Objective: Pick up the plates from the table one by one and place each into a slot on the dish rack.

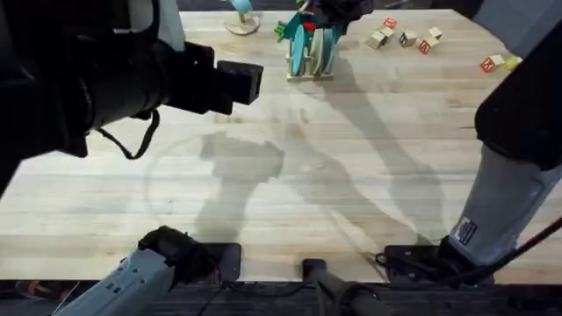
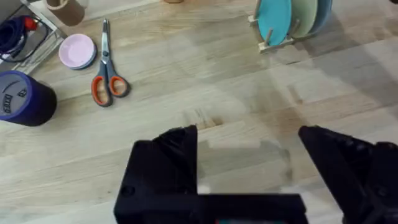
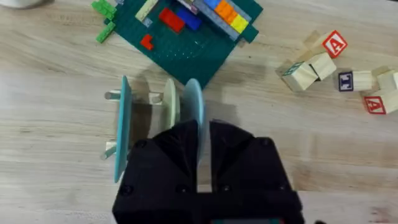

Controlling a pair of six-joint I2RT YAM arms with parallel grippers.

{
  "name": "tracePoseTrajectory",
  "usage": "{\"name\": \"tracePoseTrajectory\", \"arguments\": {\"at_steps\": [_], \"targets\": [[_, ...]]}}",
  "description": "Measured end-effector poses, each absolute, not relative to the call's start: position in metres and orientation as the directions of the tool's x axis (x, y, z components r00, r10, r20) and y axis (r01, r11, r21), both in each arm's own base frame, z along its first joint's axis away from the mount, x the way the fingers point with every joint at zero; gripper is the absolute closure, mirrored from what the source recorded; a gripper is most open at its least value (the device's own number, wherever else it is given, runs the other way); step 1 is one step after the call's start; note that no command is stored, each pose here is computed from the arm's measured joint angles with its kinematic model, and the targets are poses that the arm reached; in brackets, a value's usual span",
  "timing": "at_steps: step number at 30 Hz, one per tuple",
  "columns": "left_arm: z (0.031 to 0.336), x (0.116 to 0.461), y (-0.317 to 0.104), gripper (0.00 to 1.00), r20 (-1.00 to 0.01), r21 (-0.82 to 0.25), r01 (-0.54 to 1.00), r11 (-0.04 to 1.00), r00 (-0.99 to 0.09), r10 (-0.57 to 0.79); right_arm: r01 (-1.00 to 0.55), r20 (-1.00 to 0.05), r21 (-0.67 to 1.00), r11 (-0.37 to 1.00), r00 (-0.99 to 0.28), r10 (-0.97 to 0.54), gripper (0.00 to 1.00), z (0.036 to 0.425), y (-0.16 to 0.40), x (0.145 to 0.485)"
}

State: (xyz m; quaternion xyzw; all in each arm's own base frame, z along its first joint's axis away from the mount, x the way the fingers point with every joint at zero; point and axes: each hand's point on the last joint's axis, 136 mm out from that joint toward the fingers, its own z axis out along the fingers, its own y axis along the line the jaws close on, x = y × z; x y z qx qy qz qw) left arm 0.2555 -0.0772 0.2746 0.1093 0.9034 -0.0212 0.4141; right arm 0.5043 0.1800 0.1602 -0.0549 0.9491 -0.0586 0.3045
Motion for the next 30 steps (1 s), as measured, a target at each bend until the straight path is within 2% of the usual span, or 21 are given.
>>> {"name": "tracePoseTrajectory", "arguments": {"at_steps": [6, 10, 14, 20, 22, 23, 26, 27, 30], "targets": [[0.275, 0.256, -0.077, 0.007, -0.753, 0.052, 0.215, 0.975, -0.633, 0.18, -0.069, -0.571, -0.145, 0.987, -0.809, -0.14, 0.862, 0.16, 0.18, 0.504], [0.275, 0.255, -0.077, 0.008, -0.753, 0.052, 0.215, 0.975, -0.633, 0.18, -0.07, -0.57, -0.146, 0.987, -0.809, -0.142, 0.786, 0.16, 0.18, 0.504], [0.274, 0.255, -0.077, 0.008, -0.75, 0.053, 0.215, 0.975, -0.636, 0.181, -0.072, -0.56, -0.152, 0.986, -0.816, -0.146, 0.777, 0.159, 0.179, 0.501], [0.274, 0.255, -0.077, 0.008, -0.75, 0.053, 0.215, 0.975, -0.636, 0.181, -0.079, -0.521, -0.168, 0.983, -0.839, -0.157, 0.748, 0.169, 0.17, 0.483], [0.274, 0.255, -0.077, 0.008, -0.75, 0.053, 0.215, 0.975, -0.636, 0.181, -0.081, -0.515, -0.171, 0.982, -0.843, -0.159, 0.635, 0.183, 0.165, 0.472], [0.274, 0.255, -0.077, 0.008, -0.75, 0.053, 0.215, 0.975, -0.636, 0.181, -0.081, -0.517, -0.171, 0.982, -0.841, -0.159, 0.548, 0.192, 0.162, 0.467], [0.274, 0.255, -0.077, 0.008, -0.75, 0.053, 0.215, 0.975, -0.636, 0.181, -0.079, -0.524, -0.167, 0.983, -0.837, -0.156, 0.135, 0.216, 0.154, 0.45], [0.274, 0.255, -0.077, 0.008, -0.75, 0.053, 0.215, 0.975, -0.636, 0.181, -0.082, -0.522, -0.169, 0.982, -0.838, -0.16, 0.04, 0.223, 0.151, 0.444], [0.274, 0.255, -0.077, 0.008, -0.75, 0.053, 0.215, 0.975, -0.636, 0.181, -0.082, -0.522, -0.169, 0.982, -0.838, -0.16, 0.009, 0.239, 0.144, 0.429]]}}
